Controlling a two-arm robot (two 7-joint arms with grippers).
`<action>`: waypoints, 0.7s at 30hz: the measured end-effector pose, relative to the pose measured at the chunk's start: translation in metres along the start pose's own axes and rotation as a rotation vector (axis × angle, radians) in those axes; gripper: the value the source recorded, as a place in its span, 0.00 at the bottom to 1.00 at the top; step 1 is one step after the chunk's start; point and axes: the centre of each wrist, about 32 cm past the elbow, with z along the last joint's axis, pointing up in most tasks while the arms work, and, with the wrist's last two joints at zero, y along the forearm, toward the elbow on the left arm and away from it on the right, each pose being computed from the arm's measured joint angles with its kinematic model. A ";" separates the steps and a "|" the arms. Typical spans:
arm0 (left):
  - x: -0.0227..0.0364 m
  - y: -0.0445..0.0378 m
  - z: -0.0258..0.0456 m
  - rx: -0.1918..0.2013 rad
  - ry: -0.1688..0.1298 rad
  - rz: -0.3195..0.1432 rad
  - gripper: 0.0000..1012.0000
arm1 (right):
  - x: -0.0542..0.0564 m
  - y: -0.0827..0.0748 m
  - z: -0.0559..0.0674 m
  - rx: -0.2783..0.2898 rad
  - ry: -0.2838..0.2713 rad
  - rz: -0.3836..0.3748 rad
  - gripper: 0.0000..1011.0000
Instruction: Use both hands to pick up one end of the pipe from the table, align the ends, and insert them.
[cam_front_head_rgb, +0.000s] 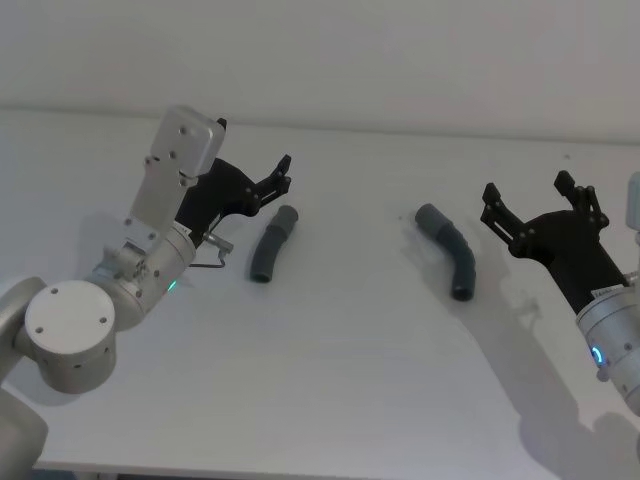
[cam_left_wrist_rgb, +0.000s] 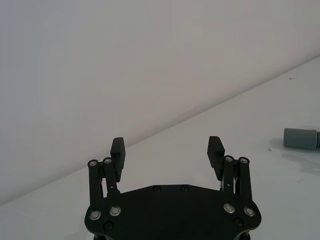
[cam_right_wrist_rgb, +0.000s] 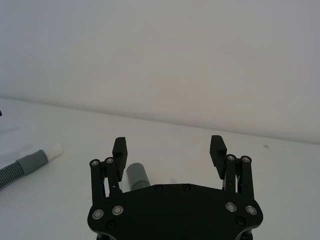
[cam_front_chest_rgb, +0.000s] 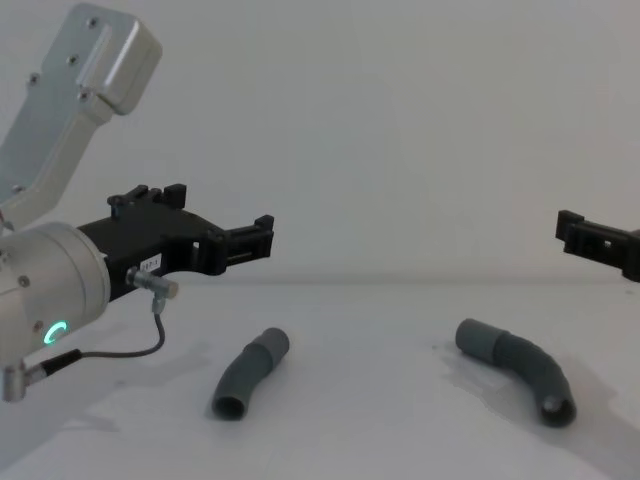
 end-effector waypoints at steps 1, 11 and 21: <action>0.0000 0.0000 0.0000 0.000 0.000 0.000 0.99 | 0.000 0.000 0.000 0.000 0.000 0.000 0.99; -0.0013 0.0000 0.0025 0.012 0.002 -0.001 0.99 | 0.000 0.000 0.000 0.000 0.000 0.000 0.99; -0.0051 0.0008 0.0212 0.095 0.015 -0.023 0.99 | 0.000 0.000 0.000 0.000 0.000 0.000 0.99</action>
